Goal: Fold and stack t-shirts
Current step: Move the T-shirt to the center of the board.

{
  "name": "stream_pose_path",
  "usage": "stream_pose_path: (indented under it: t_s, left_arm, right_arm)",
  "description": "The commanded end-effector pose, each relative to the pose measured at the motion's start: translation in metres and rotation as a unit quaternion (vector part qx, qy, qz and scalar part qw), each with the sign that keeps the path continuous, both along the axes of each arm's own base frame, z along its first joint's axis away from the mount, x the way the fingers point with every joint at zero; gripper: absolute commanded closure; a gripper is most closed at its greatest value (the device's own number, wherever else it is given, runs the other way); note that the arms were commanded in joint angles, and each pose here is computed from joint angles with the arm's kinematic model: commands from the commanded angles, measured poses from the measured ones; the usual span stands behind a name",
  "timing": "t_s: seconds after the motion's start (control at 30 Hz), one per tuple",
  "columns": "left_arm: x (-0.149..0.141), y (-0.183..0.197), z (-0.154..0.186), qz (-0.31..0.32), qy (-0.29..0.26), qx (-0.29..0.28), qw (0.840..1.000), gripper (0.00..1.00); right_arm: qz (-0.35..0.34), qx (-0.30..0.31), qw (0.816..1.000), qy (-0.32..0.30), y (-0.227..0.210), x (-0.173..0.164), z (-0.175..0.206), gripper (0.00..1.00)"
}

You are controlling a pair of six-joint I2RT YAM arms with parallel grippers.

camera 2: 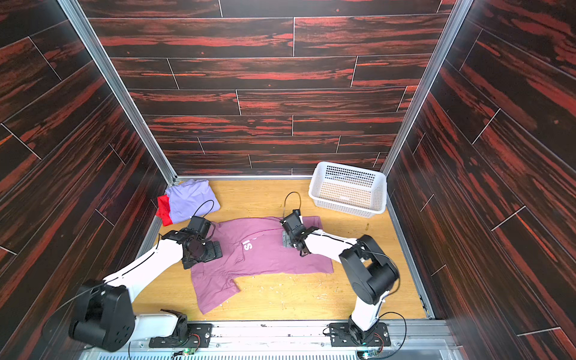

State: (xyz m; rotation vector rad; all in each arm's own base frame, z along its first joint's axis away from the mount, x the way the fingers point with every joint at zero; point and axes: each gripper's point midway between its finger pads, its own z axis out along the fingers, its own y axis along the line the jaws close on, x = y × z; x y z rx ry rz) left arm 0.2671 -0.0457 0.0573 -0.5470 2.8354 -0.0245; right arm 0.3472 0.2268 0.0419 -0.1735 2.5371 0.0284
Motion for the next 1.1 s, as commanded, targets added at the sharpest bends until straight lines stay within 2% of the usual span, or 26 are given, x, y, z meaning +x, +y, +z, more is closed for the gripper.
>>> stream_pose_path:
  t_s: [0.0, 0.13, 0.33, 0.5, 0.7, 0.9, 1.07]
  left_arm:
    - [0.024, -0.008, -0.016, 0.004, 0.003, -0.007, 1.0, 0.0]
    - [0.05, -0.018, -0.038, 0.001, 0.01, -0.019, 1.0, 0.0]
    - [0.063, -0.015, -0.068, 0.002, 0.044, -0.021, 0.999, 0.0]
    - [0.072, 0.0, -0.078, 0.016, 0.052, -0.026, 0.998, 0.0]
    - [0.1, 0.008, -0.066, 0.006, 0.036, -0.015, 0.999, 0.0]
    - [0.131, 0.008, -0.043, -0.008, -0.005, -0.01, 1.0, 0.0]
    - [0.133, 0.009, -0.014, -0.021, -0.037, -0.009, 0.999, 0.0]
  right_arm:
    - [-0.006, 0.017, 1.0, 0.006, 0.008, 0.002, 0.002, 0.14]
    - [-0.013, 0.008, 1.0, 0.015, 0.003, -0.002, -0.004, 0.14]
    - [-0.02, -0.012, 0.999, 0.027, -0.003, -0.003, -0.011, 0.14]
    - [-0.021, -0.023, 0.999, 0.038, 0.0, 0.0, -0.02, 0.13]
    - [-0.03, -0.045, 0.998, 0.039, 0.0, 0.014, -0.028, 0.13]
    - [-0.042, -0.056, 0.997, 0.029, -0.006, 0.029, -0.027, 0.13]
    - [-0.046, -0.06, 0.997, 0.016, -0.01, 0.036, -0.016, 0.13]
